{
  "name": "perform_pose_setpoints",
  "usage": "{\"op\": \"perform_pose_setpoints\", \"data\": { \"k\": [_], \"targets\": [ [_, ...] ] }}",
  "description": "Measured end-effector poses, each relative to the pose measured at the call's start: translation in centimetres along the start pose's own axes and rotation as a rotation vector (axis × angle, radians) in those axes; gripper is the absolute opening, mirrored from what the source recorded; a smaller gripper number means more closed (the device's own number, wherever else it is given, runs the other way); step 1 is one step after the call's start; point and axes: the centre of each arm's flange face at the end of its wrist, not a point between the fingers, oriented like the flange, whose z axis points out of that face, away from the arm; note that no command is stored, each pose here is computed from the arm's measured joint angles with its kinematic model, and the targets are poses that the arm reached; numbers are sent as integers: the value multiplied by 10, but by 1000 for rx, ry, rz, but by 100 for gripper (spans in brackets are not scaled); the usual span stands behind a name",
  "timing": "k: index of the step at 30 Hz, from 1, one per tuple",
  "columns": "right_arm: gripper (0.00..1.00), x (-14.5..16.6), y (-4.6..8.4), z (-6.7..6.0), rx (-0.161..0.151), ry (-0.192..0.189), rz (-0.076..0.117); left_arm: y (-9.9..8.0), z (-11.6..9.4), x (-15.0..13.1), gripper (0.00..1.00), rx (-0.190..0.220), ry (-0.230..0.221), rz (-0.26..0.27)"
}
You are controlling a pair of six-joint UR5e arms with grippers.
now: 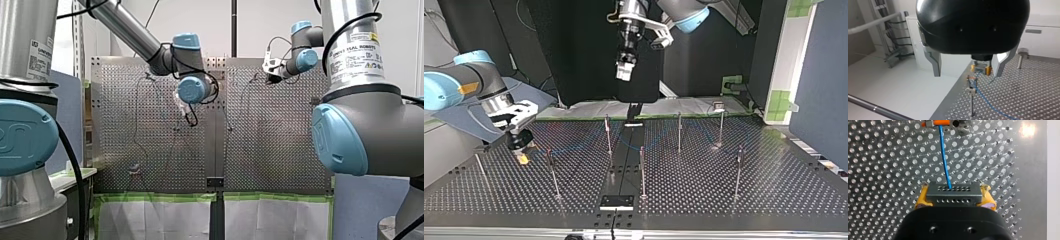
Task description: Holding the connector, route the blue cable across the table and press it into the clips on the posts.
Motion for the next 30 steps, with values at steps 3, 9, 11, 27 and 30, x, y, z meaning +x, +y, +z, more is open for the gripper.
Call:
{"op": "perform_pose_setpoints", "data": {
  "k": [3, 9, 11, 27, 30],
  "targets": [
    [0, 0, 0, 0, -1, 0, 0, 7, -8, 7, 100, -4, 20, 13],
    [0, 0, 1, 0, -1, 0, 0, 23, -24, 21, 100, -15, 61, 41],
    [0, 0, 1, 0, -1, 0, 0, 29, -30, 25, 100, -19, 75, 51],
    [0, 0, 1, 0, -1, -1, 3, 69, -78, 55, 100, -32, 183, 128],
    [0, 0, 1, 0, -1, -1, 3, 75, -85, 59, 100, -33, 199, 138]
  ]
}}
